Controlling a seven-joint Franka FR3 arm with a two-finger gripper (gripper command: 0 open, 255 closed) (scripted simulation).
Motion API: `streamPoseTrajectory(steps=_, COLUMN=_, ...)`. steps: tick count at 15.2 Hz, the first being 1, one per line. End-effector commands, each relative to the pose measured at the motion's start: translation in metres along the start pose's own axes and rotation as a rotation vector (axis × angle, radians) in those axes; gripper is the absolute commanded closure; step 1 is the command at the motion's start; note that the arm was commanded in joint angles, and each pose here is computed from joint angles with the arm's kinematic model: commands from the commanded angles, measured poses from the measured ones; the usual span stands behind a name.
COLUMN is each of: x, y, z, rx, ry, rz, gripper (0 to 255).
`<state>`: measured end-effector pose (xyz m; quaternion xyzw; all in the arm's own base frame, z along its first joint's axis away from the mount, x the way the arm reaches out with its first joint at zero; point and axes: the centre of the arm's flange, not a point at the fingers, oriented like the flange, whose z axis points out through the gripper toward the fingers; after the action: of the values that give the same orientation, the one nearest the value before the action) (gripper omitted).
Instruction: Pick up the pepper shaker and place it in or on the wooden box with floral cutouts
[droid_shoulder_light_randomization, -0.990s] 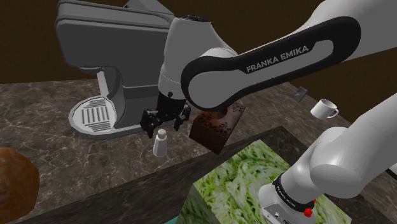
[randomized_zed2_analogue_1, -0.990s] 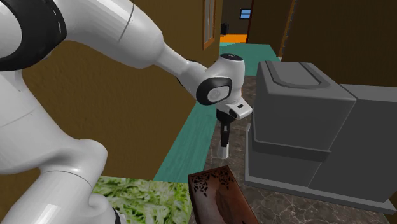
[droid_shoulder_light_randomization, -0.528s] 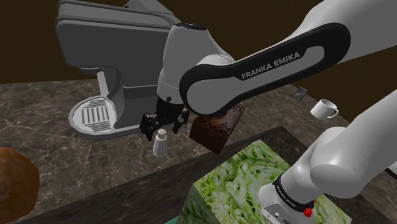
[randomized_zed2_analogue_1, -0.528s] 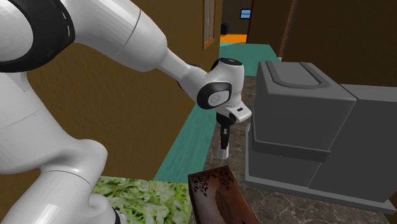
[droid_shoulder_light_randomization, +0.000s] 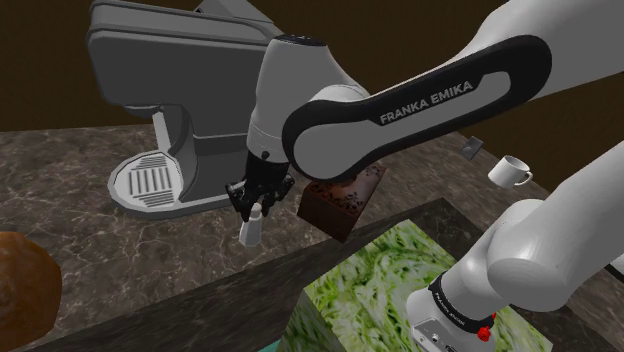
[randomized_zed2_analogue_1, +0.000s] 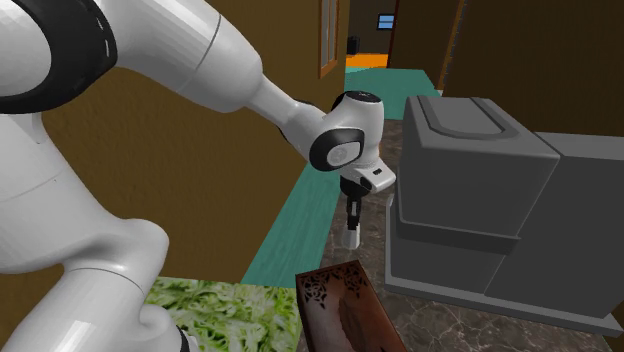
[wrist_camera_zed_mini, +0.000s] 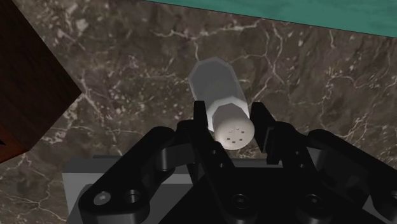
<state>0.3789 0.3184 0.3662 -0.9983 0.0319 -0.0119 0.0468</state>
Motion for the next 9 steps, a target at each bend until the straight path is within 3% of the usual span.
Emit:
streamPoseTrajectory(steps=1, x=-0.001, y=0.0, z=0.001, rx=-0.002, ry=-0.003, rz=0.0, gripper=255)
streamPoseTrajectory(steps=5, x=-0.001, y=0.0, z=0.001, rx=-0.002, ry=-0.003, rz=0.0, gripper=255)
streamPoseTrajectory(steps=9, x=0.0, y=-0.002, z=-0.02, rx=-0.002, ry=-0.003, rz=0.0, gripper=255)
